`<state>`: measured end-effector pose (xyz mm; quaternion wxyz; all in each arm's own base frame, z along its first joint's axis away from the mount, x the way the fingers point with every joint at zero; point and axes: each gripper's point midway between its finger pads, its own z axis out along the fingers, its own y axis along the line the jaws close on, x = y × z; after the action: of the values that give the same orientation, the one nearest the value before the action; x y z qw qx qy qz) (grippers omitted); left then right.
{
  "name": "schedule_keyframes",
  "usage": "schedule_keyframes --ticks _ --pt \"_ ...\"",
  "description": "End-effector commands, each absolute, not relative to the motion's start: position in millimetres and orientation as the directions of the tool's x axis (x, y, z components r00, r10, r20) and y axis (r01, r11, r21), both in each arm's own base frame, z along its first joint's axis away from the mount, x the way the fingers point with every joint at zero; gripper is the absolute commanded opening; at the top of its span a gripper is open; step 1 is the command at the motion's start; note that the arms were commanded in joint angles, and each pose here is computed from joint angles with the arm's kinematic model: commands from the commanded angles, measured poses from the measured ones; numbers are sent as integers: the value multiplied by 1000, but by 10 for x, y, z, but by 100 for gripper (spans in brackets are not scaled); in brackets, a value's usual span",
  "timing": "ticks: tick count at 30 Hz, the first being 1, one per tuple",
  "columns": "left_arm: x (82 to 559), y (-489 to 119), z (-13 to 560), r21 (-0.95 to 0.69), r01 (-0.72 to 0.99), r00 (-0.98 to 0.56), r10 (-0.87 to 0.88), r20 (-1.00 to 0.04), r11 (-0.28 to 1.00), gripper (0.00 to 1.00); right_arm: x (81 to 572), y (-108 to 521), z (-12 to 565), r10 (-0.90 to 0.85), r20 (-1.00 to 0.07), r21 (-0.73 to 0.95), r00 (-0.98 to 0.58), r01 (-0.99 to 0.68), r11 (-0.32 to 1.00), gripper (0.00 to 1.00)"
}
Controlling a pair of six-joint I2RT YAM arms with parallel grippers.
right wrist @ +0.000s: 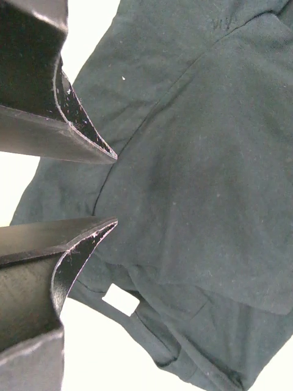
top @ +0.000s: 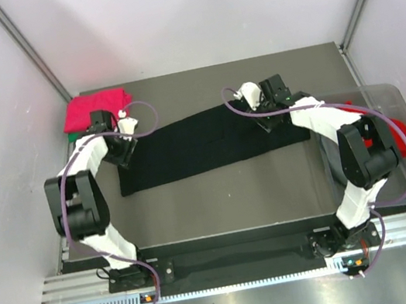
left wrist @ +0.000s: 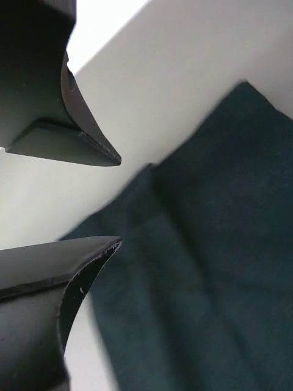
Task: Fold and stack the t-shirts
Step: Fold the tshirt
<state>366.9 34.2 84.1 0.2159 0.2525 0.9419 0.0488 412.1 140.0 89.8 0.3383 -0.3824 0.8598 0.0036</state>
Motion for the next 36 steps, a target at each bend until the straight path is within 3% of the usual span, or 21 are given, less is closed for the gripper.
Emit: schedule_keyframes --ticks 1,12,16,22,24,25,36 --pt "3954 410 757 194 383 -800 429 -419 903 54 4257 1407 1069 -641 -633 -286 -434 -638 714 41" --pt "4154 522 555 219 352 -808 414 -419 910 53 4237 1414 1002 -635 -631 -268 -445 -644 717 40" --pt "4174 547 470 206 349 -819 404 -407 914 34 4258 1400 952 -638 -621 -268 -455 -642 718 40" --pt "4203 568 372 175 337 -834 379 -400 925 22 4247 1389 915 -643 -612 -271 -461 -642 717 40" --pt "4191 543 346 159 339 -838 375 -398 927 3 4240 1376 896 -643 -609 -271 -464 -641 719 40" --pt "4196 552 359 161 335 -837 372 -401 928 0 4245 1368 898 -642 -610 -272 -464 -638 720 40" --pt "4243 712 769 225 218 -787 308 -535 950 0 4240 1342 888 -640 -610 -274 -467 -634 723 40"
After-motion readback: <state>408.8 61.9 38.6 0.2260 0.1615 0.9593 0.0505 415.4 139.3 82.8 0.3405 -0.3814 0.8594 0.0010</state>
